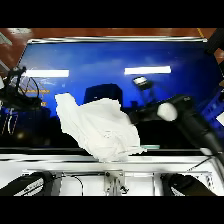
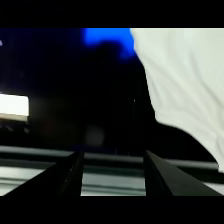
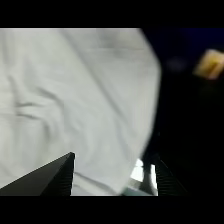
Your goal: Fold the shirts.
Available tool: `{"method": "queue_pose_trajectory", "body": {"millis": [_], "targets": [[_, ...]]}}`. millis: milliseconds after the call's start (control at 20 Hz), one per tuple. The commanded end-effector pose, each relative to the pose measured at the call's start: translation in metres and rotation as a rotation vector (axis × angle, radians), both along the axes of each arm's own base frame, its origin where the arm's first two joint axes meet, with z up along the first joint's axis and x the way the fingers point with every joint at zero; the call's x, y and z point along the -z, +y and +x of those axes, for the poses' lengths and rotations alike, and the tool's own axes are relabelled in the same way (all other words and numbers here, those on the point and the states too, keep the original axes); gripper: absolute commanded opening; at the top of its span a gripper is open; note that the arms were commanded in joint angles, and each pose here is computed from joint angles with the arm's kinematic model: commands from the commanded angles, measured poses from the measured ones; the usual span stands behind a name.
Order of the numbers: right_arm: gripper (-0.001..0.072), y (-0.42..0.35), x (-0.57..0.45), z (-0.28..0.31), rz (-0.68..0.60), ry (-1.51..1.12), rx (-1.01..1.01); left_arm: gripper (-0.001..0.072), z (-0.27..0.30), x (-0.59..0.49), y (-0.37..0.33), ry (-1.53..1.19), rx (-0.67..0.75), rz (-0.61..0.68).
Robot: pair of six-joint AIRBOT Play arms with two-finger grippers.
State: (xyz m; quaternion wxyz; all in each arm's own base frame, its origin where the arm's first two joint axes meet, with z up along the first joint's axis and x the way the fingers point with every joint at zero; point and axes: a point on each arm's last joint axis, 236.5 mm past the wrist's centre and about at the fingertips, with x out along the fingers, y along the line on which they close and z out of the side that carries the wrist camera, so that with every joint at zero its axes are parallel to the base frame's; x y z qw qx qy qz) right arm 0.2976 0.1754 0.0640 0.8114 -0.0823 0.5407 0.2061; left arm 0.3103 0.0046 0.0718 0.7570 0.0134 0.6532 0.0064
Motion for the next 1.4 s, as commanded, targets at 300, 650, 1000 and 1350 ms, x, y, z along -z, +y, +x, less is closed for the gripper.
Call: {"method": "queue_pose_trajectory", "body": {"millis": [300,650,1000,1350], "targets": [[0.0611,-0.171,-0.007,0.006,0.072,0.104,0.401,0.072,-0.13,0.102,-0.129,0.349,-0.125,-0.628],[0.0611,-0.167,0.004,0.003,0.103,0.14,0.401,0.0712,-0.112,0.159,-0.17,0.266,-0.249,-0.665],[0.0611,-0.159,0.023,0.003,0.13,0.232,0.397,0.0669,-0.104,0.181,-0.195,0.27,-0.267,-0.685],[0.0692,-0.119,0.1,-0.069,0.238,0.639,0.364,0.0032,-0.086,0.16,-0.206,0.189,-0.185,-0.726]]}}
